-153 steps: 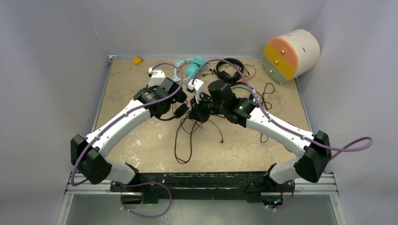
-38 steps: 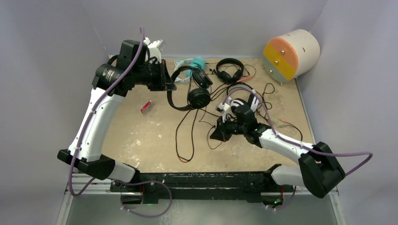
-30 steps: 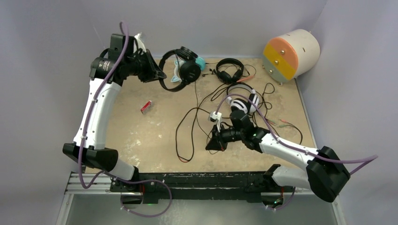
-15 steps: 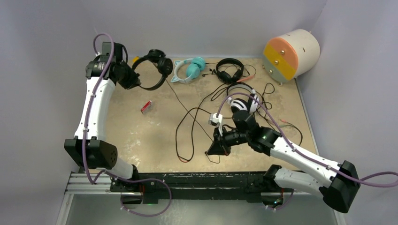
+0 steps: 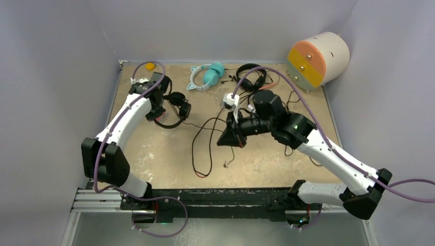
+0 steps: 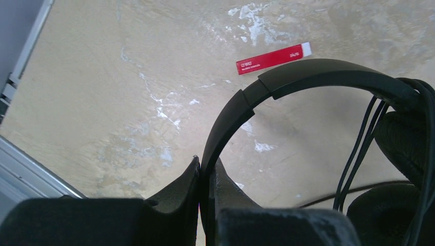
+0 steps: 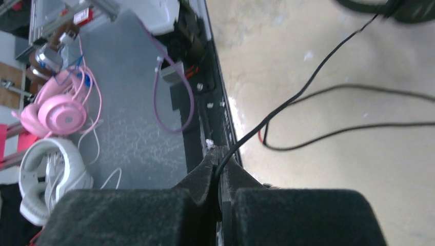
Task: Wrap the headphones
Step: Wrap the headphones cable around the headphones.
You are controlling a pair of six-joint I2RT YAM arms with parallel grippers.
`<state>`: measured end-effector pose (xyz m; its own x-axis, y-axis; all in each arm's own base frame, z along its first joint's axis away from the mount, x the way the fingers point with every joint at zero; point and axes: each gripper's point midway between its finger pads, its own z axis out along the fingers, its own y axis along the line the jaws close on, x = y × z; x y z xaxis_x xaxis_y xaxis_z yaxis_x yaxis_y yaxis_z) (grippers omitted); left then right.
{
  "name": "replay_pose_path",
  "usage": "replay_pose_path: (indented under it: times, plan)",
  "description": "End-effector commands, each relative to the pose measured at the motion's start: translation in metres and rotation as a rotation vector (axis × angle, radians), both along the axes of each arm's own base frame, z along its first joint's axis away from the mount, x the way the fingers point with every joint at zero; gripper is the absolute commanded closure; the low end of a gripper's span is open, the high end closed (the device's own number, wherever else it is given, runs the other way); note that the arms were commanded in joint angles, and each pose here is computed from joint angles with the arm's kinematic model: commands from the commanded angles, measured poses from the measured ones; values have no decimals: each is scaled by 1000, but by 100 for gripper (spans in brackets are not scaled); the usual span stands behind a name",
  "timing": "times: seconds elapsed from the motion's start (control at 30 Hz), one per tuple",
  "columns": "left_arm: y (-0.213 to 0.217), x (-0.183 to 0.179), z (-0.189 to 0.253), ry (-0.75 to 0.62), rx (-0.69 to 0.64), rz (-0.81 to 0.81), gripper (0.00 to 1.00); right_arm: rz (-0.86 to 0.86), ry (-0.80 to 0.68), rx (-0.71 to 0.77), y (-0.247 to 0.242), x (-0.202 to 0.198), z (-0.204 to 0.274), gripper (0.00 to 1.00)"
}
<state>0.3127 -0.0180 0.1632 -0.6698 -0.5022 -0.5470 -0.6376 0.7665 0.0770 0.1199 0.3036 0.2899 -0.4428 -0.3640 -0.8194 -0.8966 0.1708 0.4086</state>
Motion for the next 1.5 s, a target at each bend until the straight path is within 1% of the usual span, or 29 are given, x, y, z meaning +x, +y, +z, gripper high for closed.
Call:
replay_pose_path:
  times: [0.0,0.13,0.23,0.3,0.47,0.57,0.67,0.77,0.87,0.93,1.13,1.27,1.37,1.47]
  plan:
    - [4,7,-1,-54,130,-29,100,-61,-73,2,10,29,33,100]
    - [-17,7,-4,-77,131,-162,100,-130,-65,29,17,68,49,100]
    - [-27,3,-4,-80,174,-234,100,-168,-40,86,16,94,68,100]
    - [-35,1,-6,-68,180,-287,100,-197,-41,89,17,110,74,100]
    - [-78,-3,-14,-60,52,-543,100,-272,-47,62,14,143,80,100]
    - [-91,-11,-17,-37,-12,-621,100,-333,-52,16,9,162,74,100]
    - [-98,-18,-19,-8,-47,-670,100,-395,-62,-42,2,183,69,100]
    - [-106,-24,-23,9,-81,-715,100,-430,-61,-52,-4,201,68,100]
    - [-120,-31,-24,6,-122,-771,100,-441,-45,-50,-5,214,66,100]
    - [-131,-35,-22,-8,-126,-814,100,-446,-31,-68,-5,222,60,100]
    - [-159,-48,-16,-15,-91,-919,100,-478,-1,-130,-12,240,38,100]
    - [-172,-58,-10,-28,-90,-990,100,-550,1,-204,-26,250,14,100]
    - [-183,-68,0,-50,-161,-1060,100,-608,31,-253,-42,255,-10,100]
    - [-201,-85,13,-91,-292,-1132,100,-570,94,-194,-41,245,-25,100]
